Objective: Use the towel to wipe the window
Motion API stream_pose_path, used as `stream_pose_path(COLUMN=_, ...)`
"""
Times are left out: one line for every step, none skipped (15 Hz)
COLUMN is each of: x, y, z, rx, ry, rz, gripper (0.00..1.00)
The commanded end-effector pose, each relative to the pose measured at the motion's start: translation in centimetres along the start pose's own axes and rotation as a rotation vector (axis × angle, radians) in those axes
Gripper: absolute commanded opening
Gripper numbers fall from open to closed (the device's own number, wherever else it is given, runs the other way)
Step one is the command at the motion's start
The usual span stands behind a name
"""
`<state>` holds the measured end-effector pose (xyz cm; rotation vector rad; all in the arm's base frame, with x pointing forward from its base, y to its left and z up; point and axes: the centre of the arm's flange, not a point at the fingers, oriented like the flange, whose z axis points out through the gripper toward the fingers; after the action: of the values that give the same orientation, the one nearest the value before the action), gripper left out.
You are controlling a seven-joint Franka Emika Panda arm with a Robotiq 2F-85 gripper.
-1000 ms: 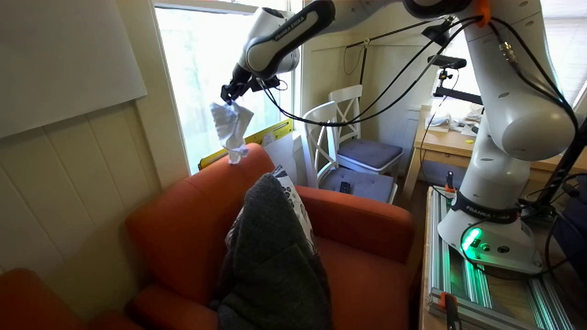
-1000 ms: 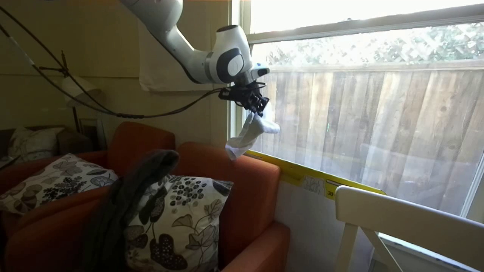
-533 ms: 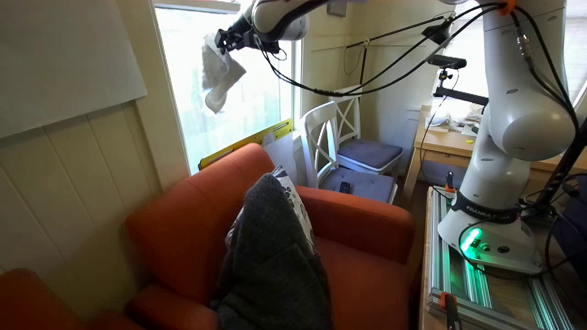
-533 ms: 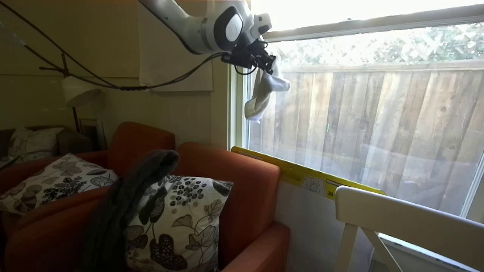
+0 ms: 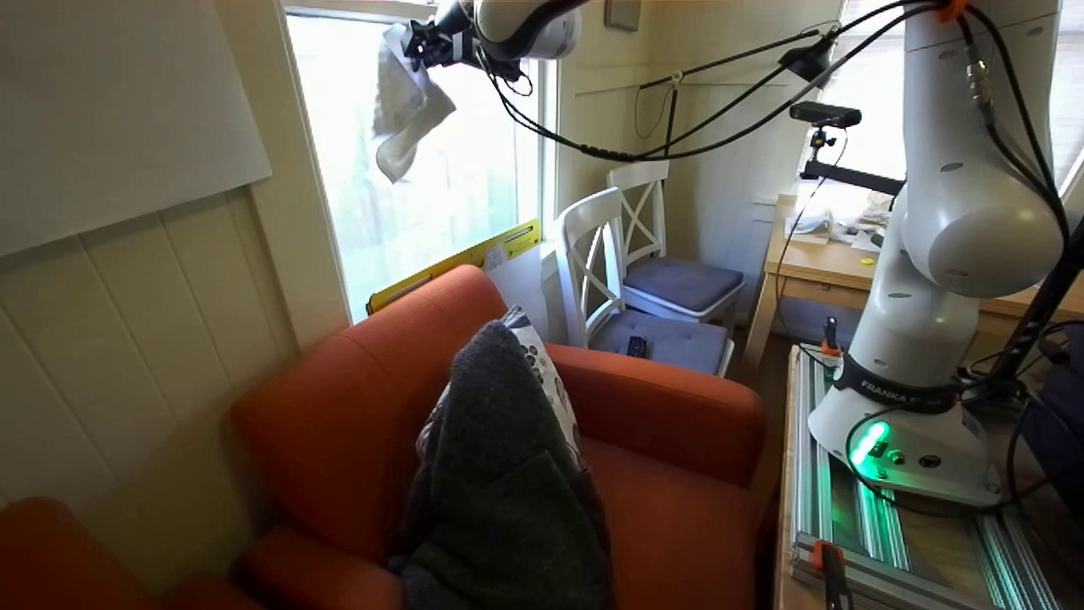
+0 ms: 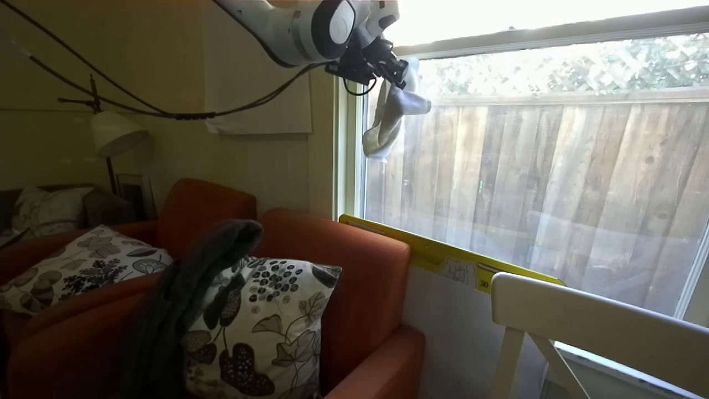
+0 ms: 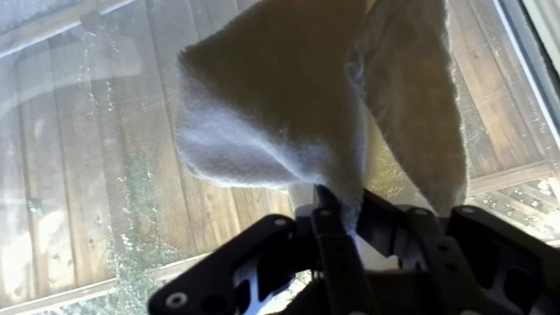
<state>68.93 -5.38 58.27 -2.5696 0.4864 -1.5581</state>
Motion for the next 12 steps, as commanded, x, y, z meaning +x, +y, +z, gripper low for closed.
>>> stream_pose_path(x=2.1, y=-0.8, z=-0.2, rx=0.012, ry=0.086, rz=-0.004, gripper=0.03)
stream_pose_path(x=3.6, y=-1.1, z=-0.8, rx=0.02, ry=0.141, rz=0.004, gripper=0.03)
stream_pose_path(x=5.1, y=-1.1, z=-1.6, rx=0.025, ry=0.195, rz=0.01, gripper=0.03)
stream_pose_path(x=6.6, y=-1.0, z=-2.5, rx=0.03, ry=0.247, rz=0.013, gripper=0.03)
stream_pose_path(x=7.7, y=-1.0, z=-3.2, rx=0.033, ry=0.288, rz=0.014, gripper=0.03)
stream_pose_path(x=8.8, y=-1.0, z=-4.0, rx=0.039, ry=0.326, rz=0.015, gripper=0.03)
stream_pose_path(x=9.7, y=-0.9, z=-4.5, rx=0.04, ry=0.359, rz=0.014, gripper=0.03)
stream_pose_path(x=10.6, y=-1.0, z=-4.9, rx=0.043, ry=0.391, rz=0.023, gripper=0.03)
stream_pose_path(x=11.3, y=-1.0, z=-5.2, rx=0.049, ry=0.421, rz=0.034, gripper=0.03)
stream_pose_path(x=11.9, y=-1.4, z=-4.8, rx=0.058, ry=0.441, rz=0.047, gripper=0.03)
stream_pose_path(x=12.2, y=-1.9, z=-4.5, rx=0.059, ry=0.454, rz=0.048, gripper=0.03)
stream_pose_path(x=12.4, y=-2.7, z=-4.0, rx=0.068, ry=0.459, rz=0.039, gripper=0.03)
